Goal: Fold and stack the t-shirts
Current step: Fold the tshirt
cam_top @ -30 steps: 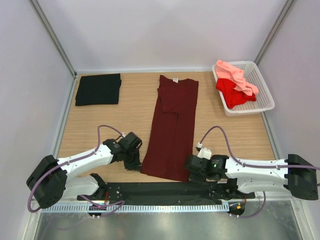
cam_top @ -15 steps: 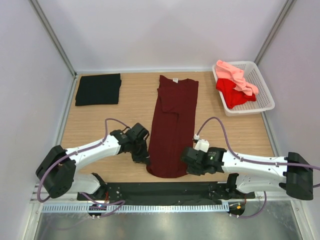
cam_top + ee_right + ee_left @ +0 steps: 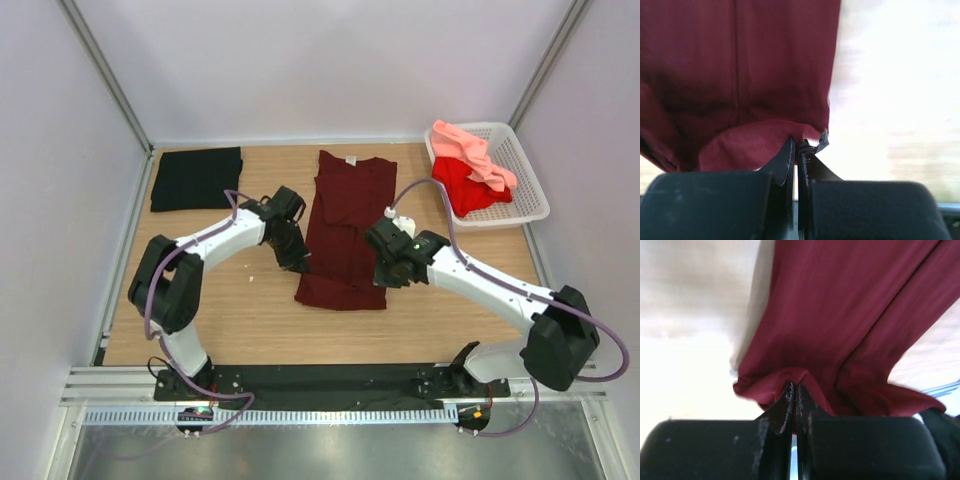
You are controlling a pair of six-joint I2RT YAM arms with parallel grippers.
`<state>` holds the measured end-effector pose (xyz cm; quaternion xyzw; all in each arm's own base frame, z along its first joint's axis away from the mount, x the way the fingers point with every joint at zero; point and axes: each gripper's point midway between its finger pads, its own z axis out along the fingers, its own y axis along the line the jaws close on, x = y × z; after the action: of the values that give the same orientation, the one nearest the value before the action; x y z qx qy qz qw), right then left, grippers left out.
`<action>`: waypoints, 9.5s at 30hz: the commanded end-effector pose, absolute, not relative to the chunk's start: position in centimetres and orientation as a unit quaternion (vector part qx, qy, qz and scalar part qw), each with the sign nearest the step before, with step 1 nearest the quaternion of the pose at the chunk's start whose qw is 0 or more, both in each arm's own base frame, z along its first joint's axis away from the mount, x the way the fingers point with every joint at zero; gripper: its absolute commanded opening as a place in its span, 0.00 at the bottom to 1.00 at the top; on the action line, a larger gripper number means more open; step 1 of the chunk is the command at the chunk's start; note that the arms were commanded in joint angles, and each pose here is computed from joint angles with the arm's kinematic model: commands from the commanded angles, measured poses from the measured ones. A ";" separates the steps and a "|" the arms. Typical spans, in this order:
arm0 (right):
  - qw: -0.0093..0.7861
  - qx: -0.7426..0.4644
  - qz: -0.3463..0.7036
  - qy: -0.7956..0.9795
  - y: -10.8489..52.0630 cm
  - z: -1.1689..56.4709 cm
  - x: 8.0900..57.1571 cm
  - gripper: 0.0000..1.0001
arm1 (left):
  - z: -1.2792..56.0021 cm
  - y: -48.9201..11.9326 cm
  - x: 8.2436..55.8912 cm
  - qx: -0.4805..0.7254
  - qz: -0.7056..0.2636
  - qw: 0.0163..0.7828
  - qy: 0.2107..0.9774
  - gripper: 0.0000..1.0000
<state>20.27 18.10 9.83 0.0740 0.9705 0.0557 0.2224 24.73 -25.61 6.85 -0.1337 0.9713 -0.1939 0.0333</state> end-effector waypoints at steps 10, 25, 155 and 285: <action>0.243 0.022 0.019 0.970 17.8 10.7 31.4 0.01 | 9.4 -25.0 36.3 -0.142 -0.199 0.060 0.968 0.00; 0.222 0.059 0.024 0.973 15.8 9.5 36.9 0.01 | 8.5 -27.3 42.5 -0.110 -0.249 0.069 0.960 0.00; 0.244 -0.060 0.232 0.940 26.7 8.6 28.9 0.22 | 7.0 -28.8 43.7 0.164 -0.254 0.199 0.932 0.10; 0.182 0.053 0.096 0.977 11.7 1.0 26.4 0.01 | 3.3 -21.4 31.6 0.055 -0.082 0.122 0.988 0.01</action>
<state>26.63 13.91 1.56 0.0561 0.9721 0.1465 0.1744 31.17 -22.81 2.70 0.0521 0.9847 -0.1205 0.1147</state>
